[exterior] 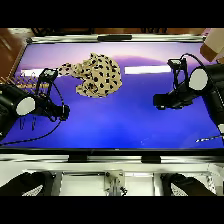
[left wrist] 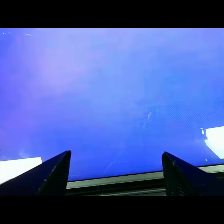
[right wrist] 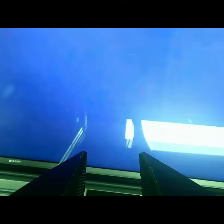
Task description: Fold the shirts.
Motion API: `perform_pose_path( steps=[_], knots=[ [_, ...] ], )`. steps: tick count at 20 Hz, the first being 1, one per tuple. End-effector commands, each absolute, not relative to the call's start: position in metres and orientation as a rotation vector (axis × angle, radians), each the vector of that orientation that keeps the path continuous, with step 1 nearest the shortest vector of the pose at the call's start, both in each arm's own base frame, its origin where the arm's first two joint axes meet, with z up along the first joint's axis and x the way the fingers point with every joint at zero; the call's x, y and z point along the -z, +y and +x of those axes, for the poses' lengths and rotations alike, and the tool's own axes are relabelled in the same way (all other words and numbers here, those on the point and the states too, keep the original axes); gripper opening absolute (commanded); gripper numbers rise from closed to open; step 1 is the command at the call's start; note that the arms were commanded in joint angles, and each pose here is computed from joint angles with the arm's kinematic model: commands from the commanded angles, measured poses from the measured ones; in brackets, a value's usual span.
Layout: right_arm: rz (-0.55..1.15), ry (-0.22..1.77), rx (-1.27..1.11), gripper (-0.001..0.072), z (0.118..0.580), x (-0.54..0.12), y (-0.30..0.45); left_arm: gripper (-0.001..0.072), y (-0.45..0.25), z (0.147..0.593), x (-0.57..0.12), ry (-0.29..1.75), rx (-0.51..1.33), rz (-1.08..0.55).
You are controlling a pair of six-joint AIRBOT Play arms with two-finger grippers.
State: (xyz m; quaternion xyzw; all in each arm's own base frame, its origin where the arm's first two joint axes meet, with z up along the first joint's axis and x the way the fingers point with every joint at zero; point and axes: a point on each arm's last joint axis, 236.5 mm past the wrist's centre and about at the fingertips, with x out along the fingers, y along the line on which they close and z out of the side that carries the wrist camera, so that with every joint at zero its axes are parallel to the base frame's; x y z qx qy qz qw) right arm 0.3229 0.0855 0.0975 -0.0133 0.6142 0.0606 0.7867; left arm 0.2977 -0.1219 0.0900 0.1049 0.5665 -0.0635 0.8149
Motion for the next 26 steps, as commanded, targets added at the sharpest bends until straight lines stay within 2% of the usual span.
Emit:
perform_pose_path(
  steps=[1, 16, 22, 26],
  knots=[
    [-0.029, 1.325, -0.131, 0.0458, 0.323, -0.097, 0.086, 0.0680, -0.122, 0.298, -0.090, 1.208, 0.135, 0.224],
    [-0.026, 1.311, -0.134, 0.0457, 0.326, -0.098, 0.087, 0.0679, -0.124, 0.300, -0.090, 1.198, 0.134, 0.211],
    [-0.076, 1.255, -0.077, 0.0457, 0.340, -0.101, 0.071, 0.0666, -0.172, 0.358, -0.109, 0.947, 0.252, 0.098],
    [-0.094, 1.197, -0.059, 0.0458, 0.353, -0.106, 0.066, 0.0677, -0.177, 0.417, -0.084, 0.941, 0.173, -0.053]
  ],
)
